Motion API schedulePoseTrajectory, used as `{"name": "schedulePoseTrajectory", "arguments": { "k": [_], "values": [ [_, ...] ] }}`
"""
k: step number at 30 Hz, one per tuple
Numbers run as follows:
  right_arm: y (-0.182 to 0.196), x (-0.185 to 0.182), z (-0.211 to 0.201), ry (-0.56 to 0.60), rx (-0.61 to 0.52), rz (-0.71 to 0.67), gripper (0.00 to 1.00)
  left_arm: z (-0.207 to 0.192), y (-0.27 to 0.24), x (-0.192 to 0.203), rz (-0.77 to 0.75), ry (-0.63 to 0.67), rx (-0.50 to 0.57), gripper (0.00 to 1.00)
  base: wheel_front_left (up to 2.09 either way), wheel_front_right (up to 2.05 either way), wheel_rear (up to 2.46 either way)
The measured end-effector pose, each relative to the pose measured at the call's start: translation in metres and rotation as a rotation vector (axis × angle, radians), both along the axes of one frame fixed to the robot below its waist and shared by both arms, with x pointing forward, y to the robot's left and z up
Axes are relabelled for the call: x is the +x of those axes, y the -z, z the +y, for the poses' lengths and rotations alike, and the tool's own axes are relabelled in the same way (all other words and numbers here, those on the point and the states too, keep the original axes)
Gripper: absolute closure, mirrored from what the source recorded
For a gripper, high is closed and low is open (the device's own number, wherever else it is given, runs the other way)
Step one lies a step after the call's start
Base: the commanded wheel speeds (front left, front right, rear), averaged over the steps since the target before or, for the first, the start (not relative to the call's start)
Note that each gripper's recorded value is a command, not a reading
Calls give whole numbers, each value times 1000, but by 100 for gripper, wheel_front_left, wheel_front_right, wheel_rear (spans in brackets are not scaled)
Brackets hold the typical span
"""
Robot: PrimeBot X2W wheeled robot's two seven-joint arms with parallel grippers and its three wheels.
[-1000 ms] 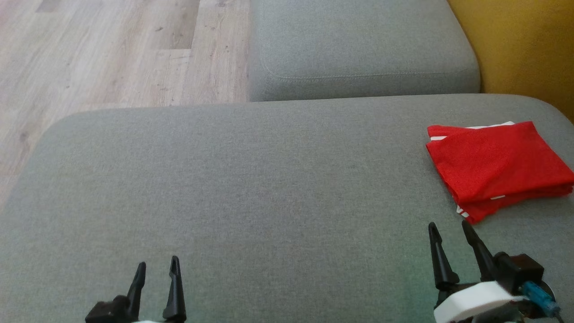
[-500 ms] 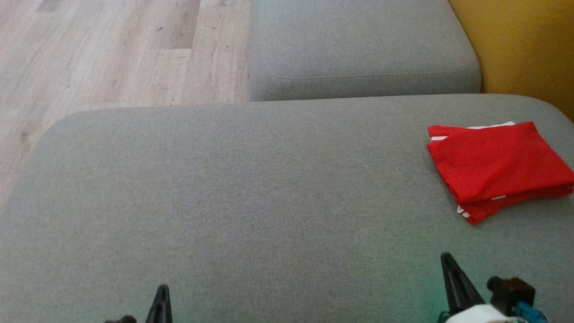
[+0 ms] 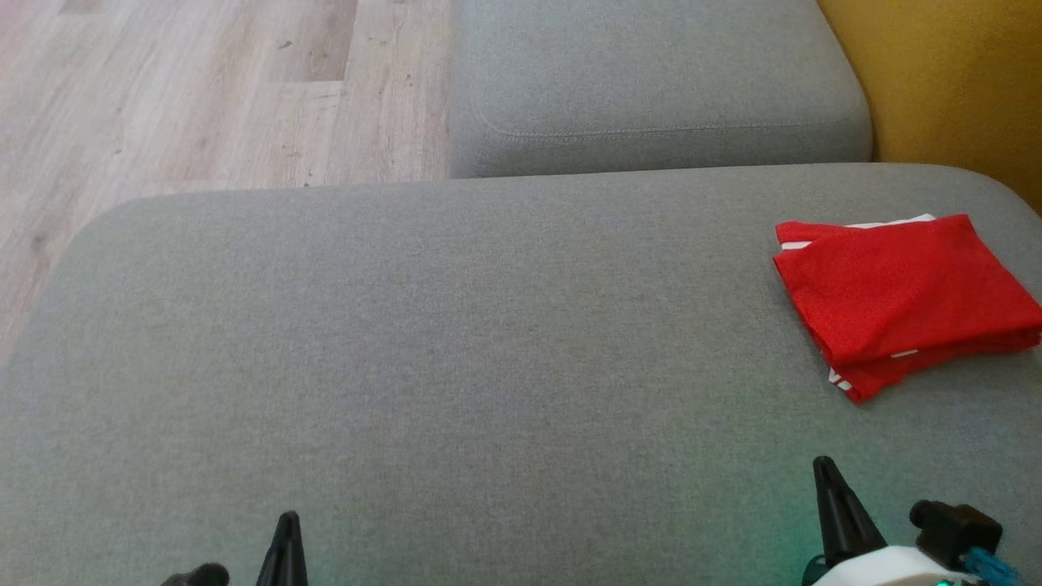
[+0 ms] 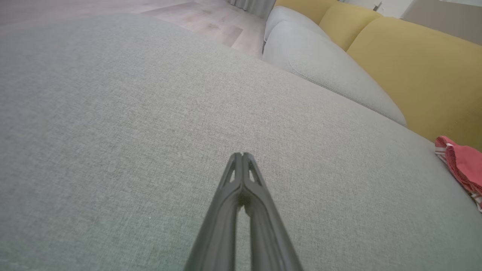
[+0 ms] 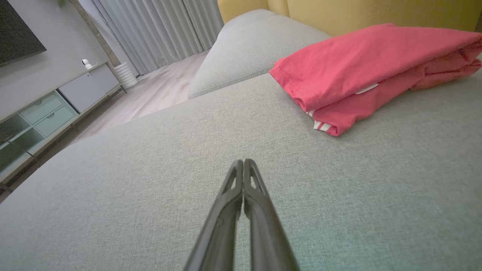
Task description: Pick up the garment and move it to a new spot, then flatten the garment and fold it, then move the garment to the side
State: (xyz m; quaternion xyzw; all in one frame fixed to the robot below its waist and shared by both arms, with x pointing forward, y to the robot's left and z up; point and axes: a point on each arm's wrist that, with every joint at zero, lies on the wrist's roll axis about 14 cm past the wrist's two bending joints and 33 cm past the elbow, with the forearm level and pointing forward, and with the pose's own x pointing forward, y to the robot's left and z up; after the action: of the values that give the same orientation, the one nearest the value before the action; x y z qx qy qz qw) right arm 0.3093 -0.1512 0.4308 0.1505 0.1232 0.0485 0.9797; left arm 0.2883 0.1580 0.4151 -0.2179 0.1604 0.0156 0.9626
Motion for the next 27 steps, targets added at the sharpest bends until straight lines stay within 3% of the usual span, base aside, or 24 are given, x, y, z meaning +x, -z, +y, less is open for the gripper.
{"name": "schedulePoseTrajectory", "arguments": {
  "k": [27],
  "values": [
    [-7,15,-14,127,308,21,100,6,-6,21,31,-90,-274,100,0,0,0]
  ]
}}
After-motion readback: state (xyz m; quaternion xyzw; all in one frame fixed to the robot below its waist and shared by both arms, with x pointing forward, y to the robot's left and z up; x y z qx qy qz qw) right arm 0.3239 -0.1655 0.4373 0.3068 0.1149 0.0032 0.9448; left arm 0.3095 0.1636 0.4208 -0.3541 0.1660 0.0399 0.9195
